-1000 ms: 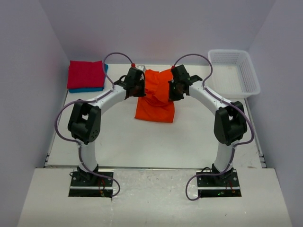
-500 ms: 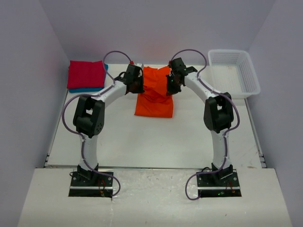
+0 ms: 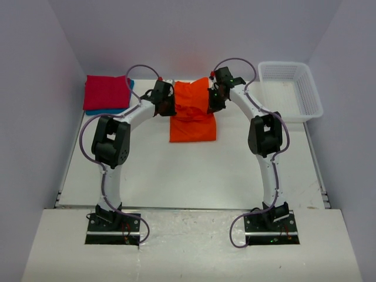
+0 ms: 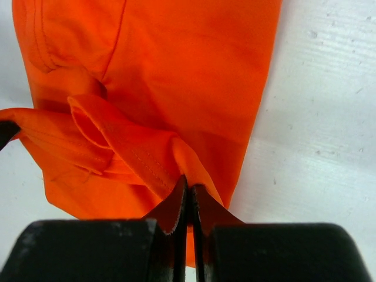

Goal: Fold and stack the t-shirts
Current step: Fold the folded rectangular tshirt in 1/3 of the way

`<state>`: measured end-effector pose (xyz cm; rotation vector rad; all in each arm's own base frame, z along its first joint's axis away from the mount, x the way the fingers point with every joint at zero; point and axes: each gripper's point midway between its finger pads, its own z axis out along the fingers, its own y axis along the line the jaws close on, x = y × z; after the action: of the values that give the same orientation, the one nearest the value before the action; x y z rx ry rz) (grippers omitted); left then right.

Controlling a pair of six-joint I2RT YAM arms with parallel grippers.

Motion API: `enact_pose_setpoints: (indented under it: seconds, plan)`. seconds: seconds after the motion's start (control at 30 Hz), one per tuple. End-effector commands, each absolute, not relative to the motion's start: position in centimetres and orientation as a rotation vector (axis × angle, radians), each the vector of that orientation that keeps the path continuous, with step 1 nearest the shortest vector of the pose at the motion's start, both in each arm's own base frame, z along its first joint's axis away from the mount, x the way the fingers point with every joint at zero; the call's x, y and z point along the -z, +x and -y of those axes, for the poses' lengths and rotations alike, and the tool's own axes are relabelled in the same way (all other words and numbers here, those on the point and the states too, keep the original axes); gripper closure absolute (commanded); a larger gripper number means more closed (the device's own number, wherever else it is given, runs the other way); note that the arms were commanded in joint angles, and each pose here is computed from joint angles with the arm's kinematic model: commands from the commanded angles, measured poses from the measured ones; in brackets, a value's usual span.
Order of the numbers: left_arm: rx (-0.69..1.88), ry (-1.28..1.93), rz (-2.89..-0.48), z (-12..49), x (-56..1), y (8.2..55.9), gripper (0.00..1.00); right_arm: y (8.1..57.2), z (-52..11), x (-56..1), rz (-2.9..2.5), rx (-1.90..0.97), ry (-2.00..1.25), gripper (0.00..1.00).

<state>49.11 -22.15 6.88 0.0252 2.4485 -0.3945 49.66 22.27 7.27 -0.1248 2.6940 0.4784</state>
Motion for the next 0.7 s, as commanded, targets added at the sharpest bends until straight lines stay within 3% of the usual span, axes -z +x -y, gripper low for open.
enact_pose_setpoints:
  seconds: [0.0,0.67]
  plan:
    - [0.415,0.044,-2.382,21.9,-8.8,50.5,1.0,50.2,-22.5,-8.8,-2.668,-0.534,-0.177,1.0]
    - [0.387,0.021,-2.308,20.2,-12.1,49.2,1.0,50.2,-22.7,-13.0,-2.555,-0.572,-0.205,1.0]
